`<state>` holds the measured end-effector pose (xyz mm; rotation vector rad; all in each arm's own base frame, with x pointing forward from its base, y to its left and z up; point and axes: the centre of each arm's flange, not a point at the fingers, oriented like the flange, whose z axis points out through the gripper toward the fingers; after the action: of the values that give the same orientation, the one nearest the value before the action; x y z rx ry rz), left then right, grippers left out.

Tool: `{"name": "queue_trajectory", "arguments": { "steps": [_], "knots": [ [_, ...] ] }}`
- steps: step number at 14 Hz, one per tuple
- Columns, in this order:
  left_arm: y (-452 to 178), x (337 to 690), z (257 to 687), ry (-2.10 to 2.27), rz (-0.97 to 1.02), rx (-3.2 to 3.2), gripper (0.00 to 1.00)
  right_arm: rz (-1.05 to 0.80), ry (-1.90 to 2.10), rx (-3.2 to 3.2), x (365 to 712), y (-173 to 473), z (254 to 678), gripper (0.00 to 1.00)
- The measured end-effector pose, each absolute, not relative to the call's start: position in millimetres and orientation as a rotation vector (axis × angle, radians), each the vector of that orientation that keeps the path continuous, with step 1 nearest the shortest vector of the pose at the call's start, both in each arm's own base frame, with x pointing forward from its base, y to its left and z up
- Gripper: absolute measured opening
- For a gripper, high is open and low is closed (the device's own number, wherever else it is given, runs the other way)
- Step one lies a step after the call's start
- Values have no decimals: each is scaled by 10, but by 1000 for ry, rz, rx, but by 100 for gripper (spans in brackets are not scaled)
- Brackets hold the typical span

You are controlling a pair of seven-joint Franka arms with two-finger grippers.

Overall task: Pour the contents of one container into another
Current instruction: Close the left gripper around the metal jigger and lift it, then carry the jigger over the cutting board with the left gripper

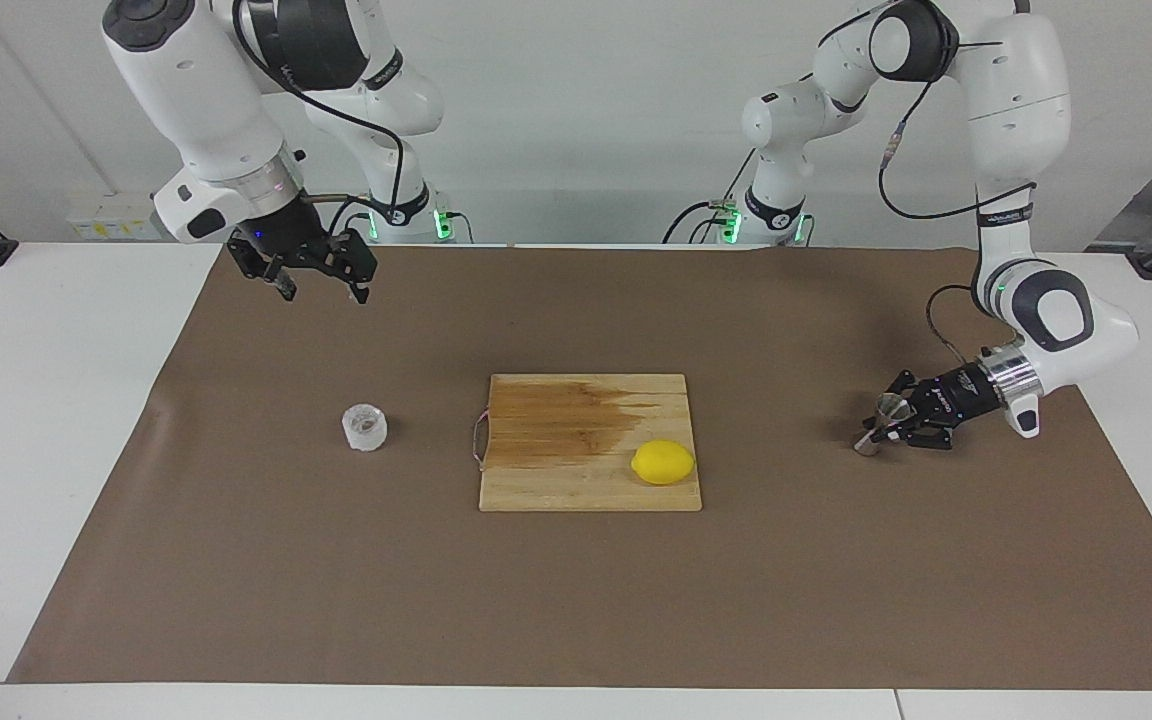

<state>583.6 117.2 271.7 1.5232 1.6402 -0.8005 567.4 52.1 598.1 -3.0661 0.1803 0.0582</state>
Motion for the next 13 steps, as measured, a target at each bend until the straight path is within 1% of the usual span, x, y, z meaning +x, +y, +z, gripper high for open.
{"name": "queue_trajectory", "arguments": {
  "steps": [3, 6, 13],
  "knots": [
    [1090, 5888, 2861, 1605, -794, 1519, 22, 58, 180, -3066, 5674, 521, 5981, 100],
    [815, 5964, 3059, 1565, -800, 1524, 22, 58, 180, -3066, 5674, 521, 5981, 100],
    [-320, 6152, 3581, 1534, -891, 1583, 22, 58, 180, -3066, 5674, 521, 5981, 100]
  ]
}}
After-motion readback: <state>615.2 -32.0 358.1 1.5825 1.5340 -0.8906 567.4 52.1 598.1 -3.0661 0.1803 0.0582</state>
